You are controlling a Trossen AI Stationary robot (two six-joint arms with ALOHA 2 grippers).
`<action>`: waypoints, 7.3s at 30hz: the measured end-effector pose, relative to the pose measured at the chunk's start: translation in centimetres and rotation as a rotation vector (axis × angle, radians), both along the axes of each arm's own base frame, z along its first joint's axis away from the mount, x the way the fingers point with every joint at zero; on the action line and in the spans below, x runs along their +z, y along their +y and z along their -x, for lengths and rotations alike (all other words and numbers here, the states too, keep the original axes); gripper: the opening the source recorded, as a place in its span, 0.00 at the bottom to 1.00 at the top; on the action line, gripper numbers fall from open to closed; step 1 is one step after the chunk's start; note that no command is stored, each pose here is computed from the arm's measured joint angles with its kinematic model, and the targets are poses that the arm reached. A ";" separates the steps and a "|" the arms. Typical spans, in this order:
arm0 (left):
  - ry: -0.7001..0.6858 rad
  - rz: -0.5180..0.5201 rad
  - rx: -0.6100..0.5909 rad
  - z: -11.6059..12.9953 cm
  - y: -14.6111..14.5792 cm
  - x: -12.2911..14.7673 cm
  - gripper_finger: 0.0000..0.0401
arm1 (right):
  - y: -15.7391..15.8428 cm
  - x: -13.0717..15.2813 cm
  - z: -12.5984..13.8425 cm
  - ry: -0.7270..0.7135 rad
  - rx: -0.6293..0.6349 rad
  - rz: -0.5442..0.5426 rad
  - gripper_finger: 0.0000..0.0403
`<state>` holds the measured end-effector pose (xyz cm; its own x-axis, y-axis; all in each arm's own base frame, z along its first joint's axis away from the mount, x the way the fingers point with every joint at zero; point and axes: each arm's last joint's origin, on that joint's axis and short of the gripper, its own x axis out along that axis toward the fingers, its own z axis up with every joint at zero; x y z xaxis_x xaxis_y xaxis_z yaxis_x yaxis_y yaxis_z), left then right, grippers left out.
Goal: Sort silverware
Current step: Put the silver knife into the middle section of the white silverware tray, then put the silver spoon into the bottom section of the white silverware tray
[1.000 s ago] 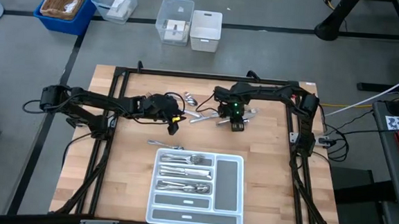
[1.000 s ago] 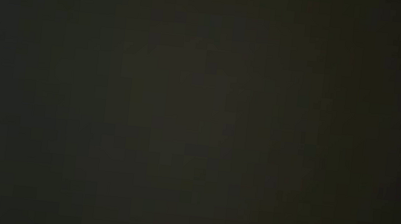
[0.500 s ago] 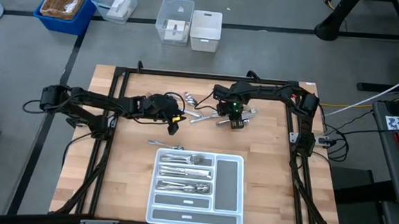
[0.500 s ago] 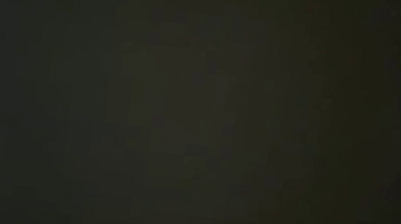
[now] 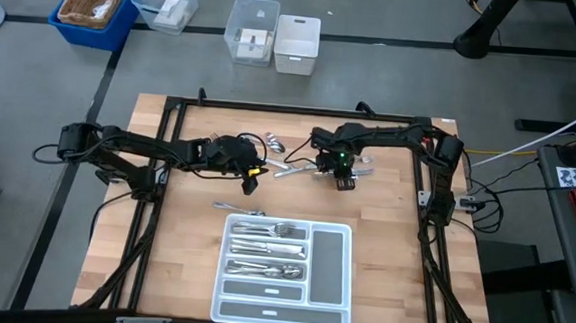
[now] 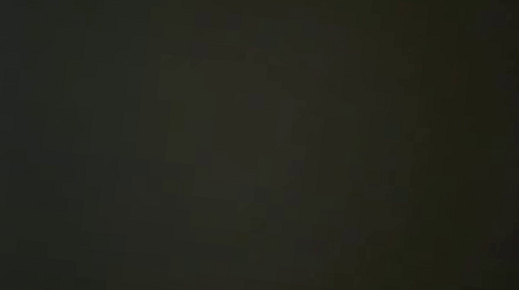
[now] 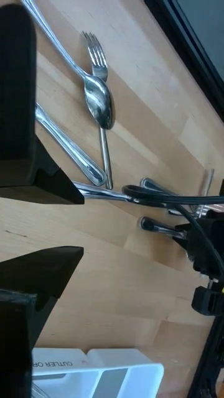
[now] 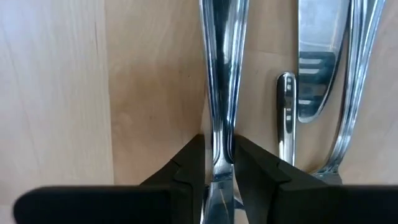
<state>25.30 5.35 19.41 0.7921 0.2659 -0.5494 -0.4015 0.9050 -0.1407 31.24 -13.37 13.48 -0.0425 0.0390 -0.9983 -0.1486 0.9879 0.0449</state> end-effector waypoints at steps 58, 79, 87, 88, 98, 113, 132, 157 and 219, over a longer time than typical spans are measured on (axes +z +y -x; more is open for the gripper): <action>0.163 0.044 0.082 8.4 -0.5 3.9 0.27 | 1.0 7.3 -4.9 -0.226 -0.159 -0.237 0.08; 0.178 0.113 0.135 8.6 -0.6 3.6 0.27 | 17.7 10.1 -10.0 -0.446 -0.002 -0.334 0.08; 0.180 0.114 0.135 8.6 -0.6 3.6 0.27 | 22.1 11.0 -10.9 -0.581 -0.014 -0.407 0.08; 0.179 0.116 0.136 8.6 -0.6 3.6 0.27 | 22.5 11.2 -11.0 -0.602 -0.019 -0.410 0.08; 0.170 0.147 0.161 8.6 -0.6 3.6 0.27 | 24.5 10.5 -12.0 -0.709 -0.026 -0.360 0.08; 0.265 0.190 0.186 9.4 -0.8 2.9 0.27 | 24.8 7.3 -12.8 -0.641 -0.038 -0.318 0.08; 0.481 0.178 0.139 10.9 -1.3 1.9 0.27 | 24.7 8.3 -12.7 -0.615 -0.044 -0.306 0.27; 0.365 0.170 -0.285 7.8 -3.6 1.8 0.27 | 23.9 22.2 -10.8 -0.634 0.011 -0.161 0.27; 0.589 0.012 -0.450 2.0 -3.4 -5.9 0.02 | 15.6 29.4 -2.4 -0.522 -0.186 0.248 0.27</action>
<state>23.30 1.92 13.50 0.3959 -0.0234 -0.9180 -0.0040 0.9996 -0.0272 33.68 2.21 42.91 0.4403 -0.2379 -0.8658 0.0874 0.9710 -0.2224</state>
